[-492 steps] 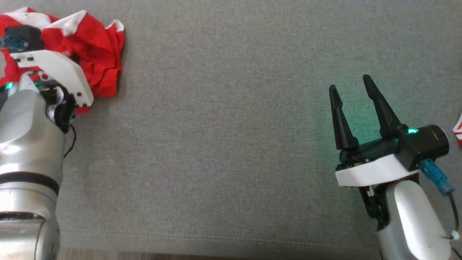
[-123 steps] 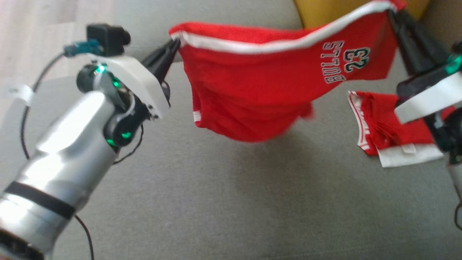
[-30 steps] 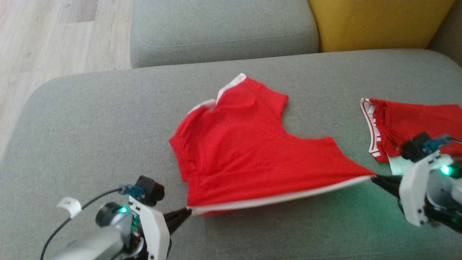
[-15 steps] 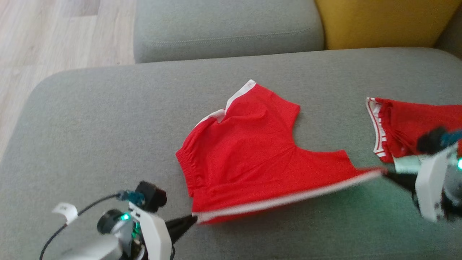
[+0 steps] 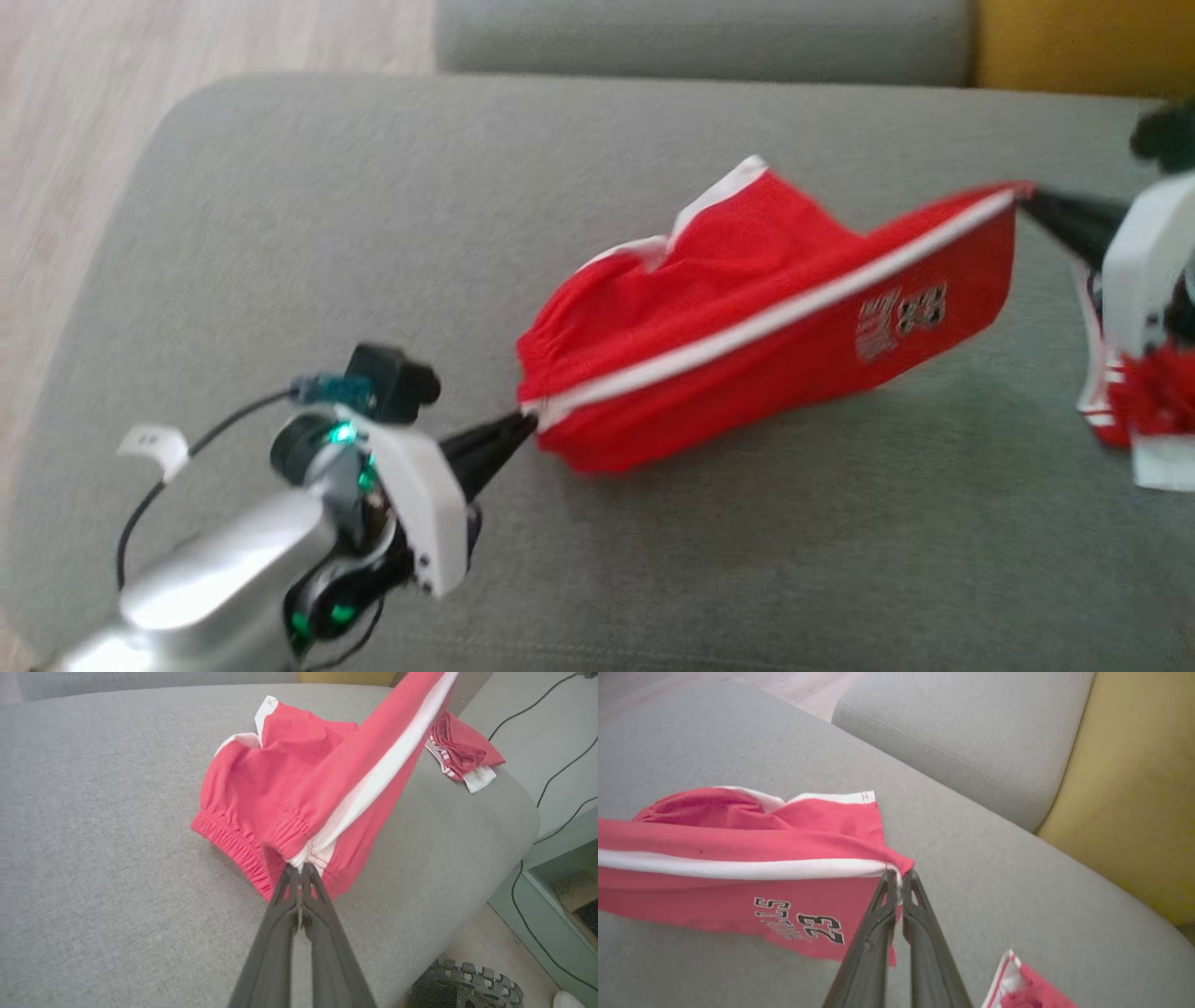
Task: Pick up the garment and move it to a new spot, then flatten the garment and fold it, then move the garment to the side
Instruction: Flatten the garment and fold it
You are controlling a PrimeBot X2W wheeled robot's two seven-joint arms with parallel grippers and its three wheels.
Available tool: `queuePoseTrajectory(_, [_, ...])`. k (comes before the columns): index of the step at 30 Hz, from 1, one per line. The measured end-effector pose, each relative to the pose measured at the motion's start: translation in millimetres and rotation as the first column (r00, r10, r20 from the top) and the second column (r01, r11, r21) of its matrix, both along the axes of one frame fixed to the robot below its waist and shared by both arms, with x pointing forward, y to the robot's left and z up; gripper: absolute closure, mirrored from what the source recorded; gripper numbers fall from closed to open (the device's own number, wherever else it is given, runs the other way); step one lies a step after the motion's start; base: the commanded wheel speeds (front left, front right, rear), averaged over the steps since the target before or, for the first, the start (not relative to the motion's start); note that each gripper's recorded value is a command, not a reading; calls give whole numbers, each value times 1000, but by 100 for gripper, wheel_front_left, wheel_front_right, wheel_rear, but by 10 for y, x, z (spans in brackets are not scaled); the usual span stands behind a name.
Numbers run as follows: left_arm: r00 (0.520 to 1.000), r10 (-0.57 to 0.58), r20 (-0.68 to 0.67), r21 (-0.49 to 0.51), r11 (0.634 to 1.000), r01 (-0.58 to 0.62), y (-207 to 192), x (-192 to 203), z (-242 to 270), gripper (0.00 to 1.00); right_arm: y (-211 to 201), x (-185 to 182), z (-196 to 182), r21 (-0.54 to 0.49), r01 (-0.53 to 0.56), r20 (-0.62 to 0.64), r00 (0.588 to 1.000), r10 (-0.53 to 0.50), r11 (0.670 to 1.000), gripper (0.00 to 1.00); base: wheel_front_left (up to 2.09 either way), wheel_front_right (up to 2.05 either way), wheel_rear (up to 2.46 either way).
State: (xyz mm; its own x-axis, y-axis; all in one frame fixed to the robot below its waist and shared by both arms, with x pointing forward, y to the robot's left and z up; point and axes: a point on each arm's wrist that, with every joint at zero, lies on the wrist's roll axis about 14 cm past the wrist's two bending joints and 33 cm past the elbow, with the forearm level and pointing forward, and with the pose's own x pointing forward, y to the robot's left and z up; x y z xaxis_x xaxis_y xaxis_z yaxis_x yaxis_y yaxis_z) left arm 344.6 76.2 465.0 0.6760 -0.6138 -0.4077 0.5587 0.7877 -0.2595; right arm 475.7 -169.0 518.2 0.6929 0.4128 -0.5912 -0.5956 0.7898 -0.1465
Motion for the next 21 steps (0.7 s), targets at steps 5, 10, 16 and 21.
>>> queuePoseTrajectory(5, [998,60,-3,-21,998,-60,78,190,-14,100,355,403,-14,-1,-61,33,998,61,998,100,0,0,0])
queuePoseTrajectory(10, [993,110,-37,-27,993,-111,155,325,-154,100,620,732,-184,-20,-99,28,995,100,995,100,0,0,0])
queuePoseTrajectory(16, [984,165,-62,-14,986,-166,275,501,-320,100,825,982,-524,-49,-126,-23,992,125,991,100,0,0,0])
queuePoseTrajectory(21, [978,194,-81,-12,981,-195,319,601,-435,100,916,1080,-800,-55,-137,-58,989,134,989,100,0,0,0])
